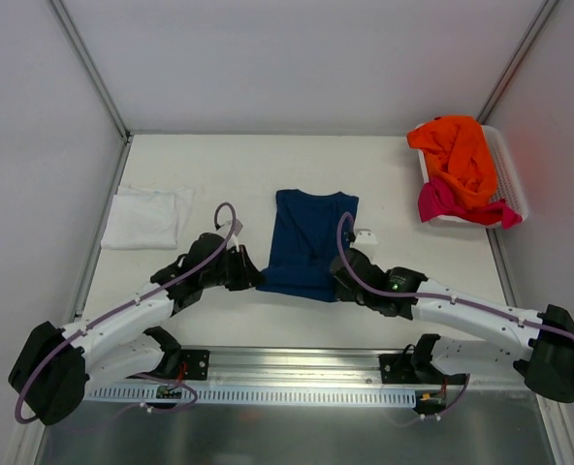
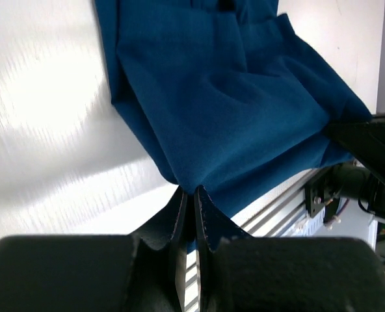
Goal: Fold and stack the t-shirts
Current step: Fold the long partially folded tshirt into a neat square
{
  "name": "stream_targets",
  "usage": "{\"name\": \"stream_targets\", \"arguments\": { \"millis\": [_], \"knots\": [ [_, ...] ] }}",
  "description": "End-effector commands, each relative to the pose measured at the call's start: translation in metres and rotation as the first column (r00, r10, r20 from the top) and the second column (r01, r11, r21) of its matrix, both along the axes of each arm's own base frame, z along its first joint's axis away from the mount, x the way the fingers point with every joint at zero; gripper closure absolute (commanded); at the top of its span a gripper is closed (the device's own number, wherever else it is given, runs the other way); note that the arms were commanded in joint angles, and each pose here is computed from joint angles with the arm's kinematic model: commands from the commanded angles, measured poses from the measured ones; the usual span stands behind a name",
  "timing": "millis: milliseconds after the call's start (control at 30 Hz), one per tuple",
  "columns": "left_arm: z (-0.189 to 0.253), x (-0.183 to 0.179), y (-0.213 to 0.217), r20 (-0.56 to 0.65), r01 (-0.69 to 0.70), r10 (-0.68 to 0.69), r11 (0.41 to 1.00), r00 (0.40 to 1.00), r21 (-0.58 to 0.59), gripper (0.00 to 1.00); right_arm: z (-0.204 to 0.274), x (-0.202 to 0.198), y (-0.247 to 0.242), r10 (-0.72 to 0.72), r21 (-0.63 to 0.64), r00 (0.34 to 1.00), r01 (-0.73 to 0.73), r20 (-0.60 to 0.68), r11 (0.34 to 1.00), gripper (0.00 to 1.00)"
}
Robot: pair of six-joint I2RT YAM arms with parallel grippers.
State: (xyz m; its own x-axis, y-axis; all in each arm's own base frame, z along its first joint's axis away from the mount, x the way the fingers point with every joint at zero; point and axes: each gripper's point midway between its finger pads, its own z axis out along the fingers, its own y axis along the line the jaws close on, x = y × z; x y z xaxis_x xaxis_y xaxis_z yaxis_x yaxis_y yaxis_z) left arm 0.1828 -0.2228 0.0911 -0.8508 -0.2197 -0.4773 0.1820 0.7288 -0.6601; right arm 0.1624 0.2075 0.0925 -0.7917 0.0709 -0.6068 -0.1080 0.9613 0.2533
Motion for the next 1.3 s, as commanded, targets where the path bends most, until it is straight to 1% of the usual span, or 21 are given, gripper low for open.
{"name": "stream_targets", "arguments": {
  "millis": [0, 33, 133, 167, 200, 333, 400, 433, 500, 533, 567, 600, 633, 733, 767, 833, 867, 900, 1000, 1033, 1267],
  "knots": [
    [0.021, 0.027, -0.005, 0.079, -0.02, 0.015, 0.999, 0.997, 0.051, 1.0, 0.025, 0.023, -0.011, -0.033, -0.103, 0.995, 0.043, 0.098, 0.994, 0.98],
    [0.017, 0.032, -0.006, 0.071, -0.02, 0.015, 0.997, 0.997, 0.071, 1.0, 0.024, 0.027, -0.01, -0.029, -0.131, 0.995, 0.042, 0.099, 0.99, 0.98],
    [0.025, 0.052, -0.013, 0.112, -0.019, 0.006, 0.993, 0.994, 0.116, 1.0, 0.04, 0.047, -0.009, -0.057, -0.143, 0.991, 0.074, 0.124, 0.987, 0.97],
    [0.037, 0.061, -0.018, 0.141, -0.019, 0.003, 0.994, 0.99, 0.111, 1.0, 0.041, 0.05, -0.011, -0.061, -0.149, 0.99, 0.08, 0.125, 0.986, 0.97],
    [0.03, 0.067, -0.02, 0.127, -0.016, -0.001, 0.99, 0.992, 0.138, 1.0, 0.043, 0.055, -0.012, -0.067, -0.155, 0.989, 0.087, 0.129, 0.984, 0.97],
    [0.03, 0.096, -0.032, 0.142, -0.015, -0.014, 0.98, 0.99, 0.199, 1.0, 0.047, 0.081, -0.022, -0.098, -0.203, 0.986, 0.125, 0.137, 0.971, 0.96],
    [0.027, 0.113, -0.037, 0.139, -0.017, -0.015, 0.975, 0.99, 0.224, 1.0, 0.051, 0.093, -0.02, -0.104, -0.189, 0.985, 0.13, 0.141, 0.973, 0.96],
    [0.026, 0.119, -0.039, 0.136, -0.017, -0.014, 0.973, 0.991, 0.228, 1.0, 0.047, 0.102, -0.025, -0.11, -0.205, 0.985, 0.136, 0.133, 0.969, 0.96],
    [0.026, 0.138, -0.043, 0.132, -0.032, -0.001, 0.969, 0.991, 0.244, 1.0, 0.048, 0.119, -0.026, -0.125, -0.189, 0.983, 0.149, 0.132, 0.971, 0.96],
    [0.035, 0.148, -0.047, 0.15, -0.04, 0.005, 0.972, 0.989, 0.231, 1.0, 0.041, 0.126, -0.026, -0.126, -0.205, 0.985, 0.148, 0.117, 0.968, 0.97],
    [0.027, 0.154, -0.048, 0.133, -0.039, 0.006, 0.969, 0.991, 0.244, 1.0, 0.039, 0.132, -0.028, -0.114, -0.224, 0.987, 0.137, 0.115, 0.965, 0.97],
    [0.027, 0.16, -0.048, 0.135, -0.041, 0.008, 0.968, 0.991, 0.246, 1.0, 0.044, 0.145, -0.029, -0.13, -0.207, 0.983, 0.155, 0.126, 0.966, 0.97],
    [0.026, 0.172, -0.049, 0.129, -0.045, 0.014, 0.968, 0.992, 0.245, 1.0, 0.034, 0.152, -0.03, -0.119, -0.238, 0.987, 0.141, 0.105, 0.961, 0.97],
    [0.025, 0.193, -0.051, 0.113, -0.051, 0.024, 0.969, 0.993, 0.24, 1.0, 0.035, 0.177, -0.03, -0.126, -0.22, 0.987, 0.146, 0.101, 0.965, 0.98],
    [0.024, 0.197, -0.051, 0.111, -0.047, 0.02, 0.97, 0.994, 0.239, 1.0, 0.027, 0.184, -0.029, -0.116, -0.235, 0.99, 0.133, 0.085, 0.963, 0.99],
    [0.025, 0.209, -0.049, 0.108, -0.058, 0.033, 0.97, 0.994, 0.237, 1.0, 0.032, 0.202, -0.028, -0.116, -0.216, 0.989, 0.133, 0.088, 0.967, 1.0],
    [0.025, 0.212, -0.048, 0.107, -0.061, 0.036, 0.97, 0.994, 0.237, 1.0, 0.023, 0.208, -0.027, -0.113, -0.232, 0.991, 0.126, 0.069, 0.965, 0.99],
    [0.025, 0.216, -0.048, 0.109, -0.063, 0.038, 0.97, 0.993, 0.237, 1.0, 0.03, 0.22, -0.027, -0.11, -0.22, 0.991, 0.125, 0.081, 0.967, 0.99],
    [0.024, 0.224, -0.046, 0.104, -0.063, 0.039, 0.969, 0.994, 0.239, 1.0, 0.02, 0.237, -0.025, -0.094, -0.223, 0.994, 0.104, 0.055, 0.969, 0.99],
    [0.027, 0.229, -0.045, 0.111, -0.067, 0.042, 0.969, 0.993, 0.237, 1.0, 0.025, 0.245, -0.022, -0.093, -0.208, 0.993, 0.105, 0.066, 0.973, 0.99],
    [0.002, 0.244, -0.049, 0.051, -0.027, 0.015, 0.971, 0.999, 0.239, 1.0, 0.003, 0.267, -0.025, -0.098, -0.199, 0.995, 0.098, 0.011, 0.975, 1.0]
  ]
}}
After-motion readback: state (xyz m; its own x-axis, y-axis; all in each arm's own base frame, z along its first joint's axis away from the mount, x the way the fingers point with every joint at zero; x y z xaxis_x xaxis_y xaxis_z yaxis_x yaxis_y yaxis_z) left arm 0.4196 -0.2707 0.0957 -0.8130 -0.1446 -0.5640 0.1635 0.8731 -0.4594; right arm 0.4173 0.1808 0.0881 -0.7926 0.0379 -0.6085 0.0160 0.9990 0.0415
